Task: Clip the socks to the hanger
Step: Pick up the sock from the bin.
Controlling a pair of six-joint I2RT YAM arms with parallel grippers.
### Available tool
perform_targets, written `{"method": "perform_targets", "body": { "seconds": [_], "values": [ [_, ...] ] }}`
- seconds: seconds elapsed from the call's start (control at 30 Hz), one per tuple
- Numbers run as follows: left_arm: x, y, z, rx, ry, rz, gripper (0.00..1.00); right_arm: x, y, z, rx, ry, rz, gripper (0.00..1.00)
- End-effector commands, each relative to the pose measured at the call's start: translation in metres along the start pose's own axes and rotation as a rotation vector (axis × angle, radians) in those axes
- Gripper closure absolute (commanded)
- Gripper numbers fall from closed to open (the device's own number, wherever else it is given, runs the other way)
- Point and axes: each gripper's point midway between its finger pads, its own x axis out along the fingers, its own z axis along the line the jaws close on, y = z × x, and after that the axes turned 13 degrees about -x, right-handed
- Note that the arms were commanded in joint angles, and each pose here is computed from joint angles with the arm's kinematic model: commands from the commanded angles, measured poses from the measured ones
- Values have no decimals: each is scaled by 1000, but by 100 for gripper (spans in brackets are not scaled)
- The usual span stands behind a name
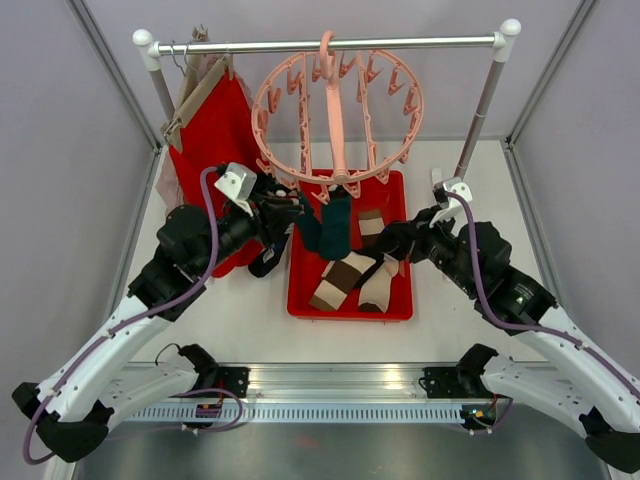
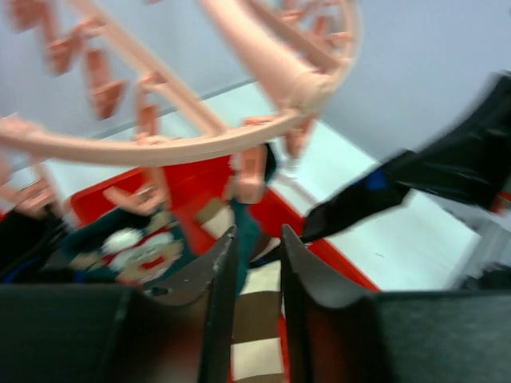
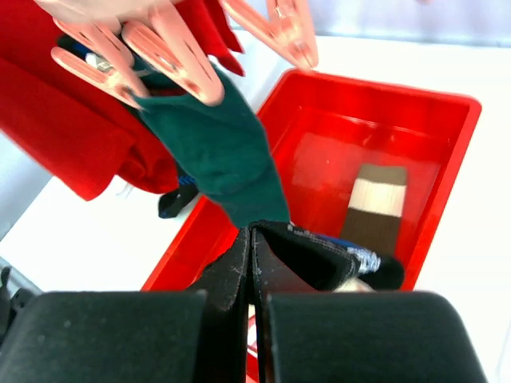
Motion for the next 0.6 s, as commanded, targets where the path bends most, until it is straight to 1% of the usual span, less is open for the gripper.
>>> {"method": "perform_targets", "body": {
  "seconds": [0.0, 0.03, 0.07, 0.1, 0.17, 0.2, 0.23, 0.27, 0.3, 0.33, 0.37, 0.4, 0.43, 0.5, 0.53, 0.57],
  "values": [
    [-23, -11, -66, 14, 352, 9, 65, -19, -28, 9, -69, -63, -21, 100],
    [-26, -9, -72, 19, 389, 20, 63, -20, -26, 10, -80, -75, 1, 100],
    [-28, -6, -76, 22, 417, 30, 61, -24, -36, 13, -84, -89, -15, 100],
    [-30, -6, -81, 25, 445, 23, 61, -26, -36, 15, -96, -103, -4, 100],
    [-29, 8, -86, 20, 469, 41, 59, -29, -44, 21, -106, -142, -8, 100],
    [-28, 7, -89, 27, 478, 21, 57, -30, -46, 24, -112, -159, -9, 100],
    [-28, 12, -99, 41, 507, 20, 57, -31, -44, 26, -123, -173, 7, 100],
    [-26, 17, -102, 51, 513, 25, 56, -34, -52, 30, -124, -194, -3, 100],
    [-20, 19, -102, 78, 488, 15, 55, -35, -53, 31, -121, -200, 2, 100],
    [-16, 33, -116, 87, 514, 45, 55, -34, -50, 31, -121, -196, 30, 100],
    [-12, 38, -122, 101, 512, 52, 55, -36, -58, 32, -105, -197, 24, 100],
    [-4, 40, -119, 125, 465, 40, 55, -35, -53, 33, -102, -196, 56, 100],
    [4, 51, -130, 129, 468, 52, 55, -37, -55, 38, -97, -227, 61, 100],
    [15, 55, -128, 130, 414, 25, 55, -40, -61, 44, -84, -257, 56, 100],
    [19, 64, -134, 128, 423, 30, 55, -40, -63, 44, -77, -254, 53, 100],
    [25, 60, -133, 120, 391, -11, 54, -42, -68, 44, -70, -253, 46, 100]
  ]
}}
